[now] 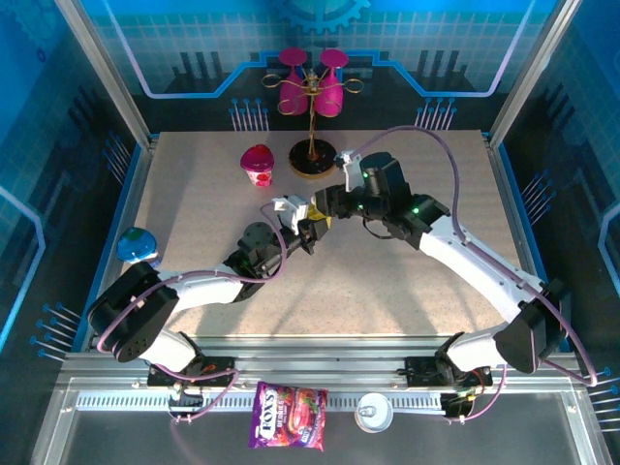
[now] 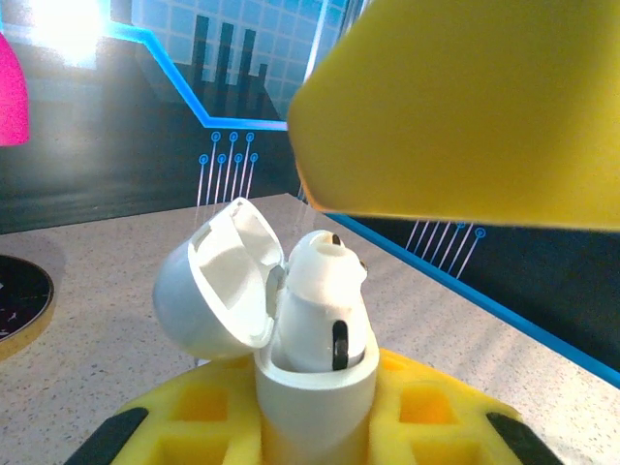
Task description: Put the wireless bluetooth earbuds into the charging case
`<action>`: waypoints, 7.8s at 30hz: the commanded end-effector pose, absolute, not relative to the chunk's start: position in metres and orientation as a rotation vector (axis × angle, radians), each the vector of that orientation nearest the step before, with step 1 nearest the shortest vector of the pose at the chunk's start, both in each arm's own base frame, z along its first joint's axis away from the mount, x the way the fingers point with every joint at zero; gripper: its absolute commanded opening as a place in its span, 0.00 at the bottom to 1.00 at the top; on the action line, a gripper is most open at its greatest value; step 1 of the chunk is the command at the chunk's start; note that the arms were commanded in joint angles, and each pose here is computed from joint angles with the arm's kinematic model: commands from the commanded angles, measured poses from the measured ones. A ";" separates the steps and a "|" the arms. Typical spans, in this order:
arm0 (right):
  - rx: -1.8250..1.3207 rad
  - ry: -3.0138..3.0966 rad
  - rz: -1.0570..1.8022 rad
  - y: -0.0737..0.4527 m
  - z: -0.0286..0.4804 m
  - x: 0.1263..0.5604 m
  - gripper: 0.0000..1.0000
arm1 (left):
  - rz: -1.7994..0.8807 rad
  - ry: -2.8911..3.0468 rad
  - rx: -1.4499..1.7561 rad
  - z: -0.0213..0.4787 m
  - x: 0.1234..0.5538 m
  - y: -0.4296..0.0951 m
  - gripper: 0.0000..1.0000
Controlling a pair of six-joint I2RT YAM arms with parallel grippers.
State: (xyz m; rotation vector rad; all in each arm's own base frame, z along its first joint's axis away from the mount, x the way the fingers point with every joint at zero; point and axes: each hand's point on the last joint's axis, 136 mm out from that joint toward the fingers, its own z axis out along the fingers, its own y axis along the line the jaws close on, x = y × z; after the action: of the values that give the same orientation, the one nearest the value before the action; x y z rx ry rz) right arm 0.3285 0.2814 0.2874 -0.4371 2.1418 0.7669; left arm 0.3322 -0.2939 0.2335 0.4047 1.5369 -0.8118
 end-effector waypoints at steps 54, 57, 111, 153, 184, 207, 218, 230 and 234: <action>-0.897 2.524 0.592 0.289 0.266 0.291 0.16 | -0.905 1.490 0.729 0.235 0.303 -0.293 0.05; -0.875 2.518 0.589 0.287 0.267 0.294 0.16 | -0.900 1.487 0.718 0.236 0.305 -0.292 0.05; -0.125 1.997 0.947 0.212 0.282 0.323 0.15 | -0.843 1.504 0.440 0.232 0.339 -0.268 0.06; 0.152 2.756 0.180 0.089 0.073 0.273 0.54 | -0.778 1.393 0.658 0.250 0.302 -0.266 0.06; -0.619 3.374 -0.264 0.125 0.033 0.269 0.40 | -0.765 1.377 0.740 0.245 0.290 -0.267 0.06; -0.685 3.420 -0.394 0.108 0.008 0.260 0.28 | -0.785 1.374 0.740 0.247 0.293 -0.271 0.06; -0.699 3.419 -0.330 0.112 0.008 0.252 0.26 | -0.784 1.373 0.736 0.249 0.292 -0.270 0.06; -0.700 3.388 -0.288 0.116 0.017 0.252 0.32 | -0.787 1.363 0.736 0.252 0.290 -0.269 0.06; -0.702 3.394 -0.268 0.116 0.016 0.249 0.29 | -0.786 1.359 0.737 0.254 0.290 -0.269 0.06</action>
State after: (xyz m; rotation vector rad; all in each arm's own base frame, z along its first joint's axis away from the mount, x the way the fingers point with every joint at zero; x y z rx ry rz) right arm 0.2674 0.1239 0.0151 -0.6529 3.3437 -0.2261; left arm 0.2925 -0.2691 0.2350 0.7312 1.4243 -0.7789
